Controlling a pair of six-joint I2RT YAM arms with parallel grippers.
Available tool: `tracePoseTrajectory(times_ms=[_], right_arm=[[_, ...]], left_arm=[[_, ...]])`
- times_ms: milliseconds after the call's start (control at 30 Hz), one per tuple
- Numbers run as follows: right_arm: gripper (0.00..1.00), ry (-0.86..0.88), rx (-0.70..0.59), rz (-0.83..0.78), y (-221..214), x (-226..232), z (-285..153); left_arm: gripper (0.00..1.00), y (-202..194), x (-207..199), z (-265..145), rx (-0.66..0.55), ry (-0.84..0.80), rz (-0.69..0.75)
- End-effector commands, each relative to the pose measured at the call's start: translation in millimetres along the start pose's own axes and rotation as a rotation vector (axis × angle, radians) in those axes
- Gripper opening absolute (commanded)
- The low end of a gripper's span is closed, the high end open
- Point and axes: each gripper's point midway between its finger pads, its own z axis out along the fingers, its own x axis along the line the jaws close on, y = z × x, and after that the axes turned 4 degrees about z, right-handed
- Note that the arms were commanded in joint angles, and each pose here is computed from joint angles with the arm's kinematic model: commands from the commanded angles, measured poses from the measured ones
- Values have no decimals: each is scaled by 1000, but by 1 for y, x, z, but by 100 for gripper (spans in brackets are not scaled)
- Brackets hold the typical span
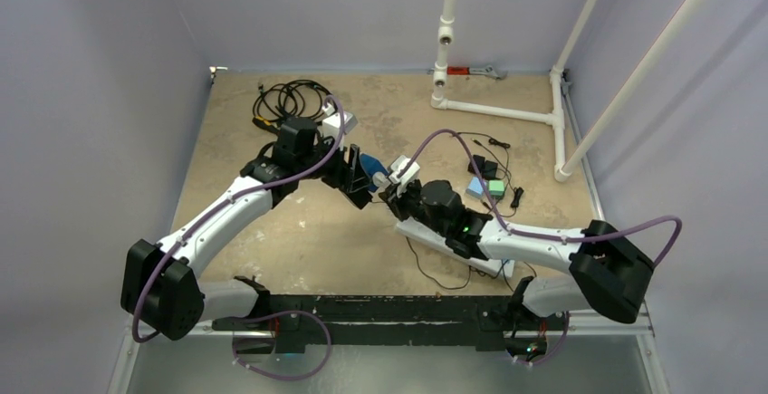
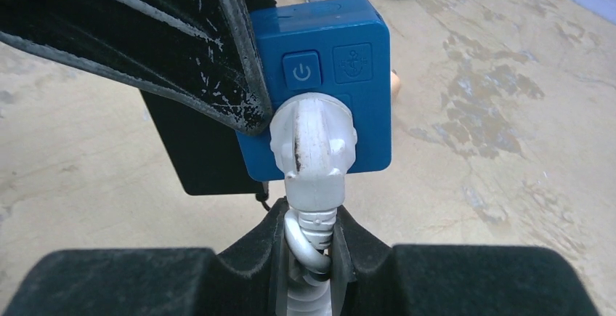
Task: Pull the plug off the socket
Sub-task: Remove the plug from the socket.
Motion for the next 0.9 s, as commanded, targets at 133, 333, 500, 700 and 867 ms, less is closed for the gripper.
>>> tracePoseTrajectory(times_ms=[133,333,500,700,867], right_arm=[[0,104,-258,142,77,-4,-17],[0,123,-256,165,75,-8,-16],[0,126,-250,163,74,-8,-15],[0,126,-253,157,75,-8,-16],[0,78,-258,125,75,-17,-18]], left_arm=[[0,19,39,-7,-76,180,85],[0,22,31,-10,-97,156,108],[0,23,30,-10,-99,152,109],[0,23,30,-10,-101,152,112],[0,22,35,-10,-94,176,104]])
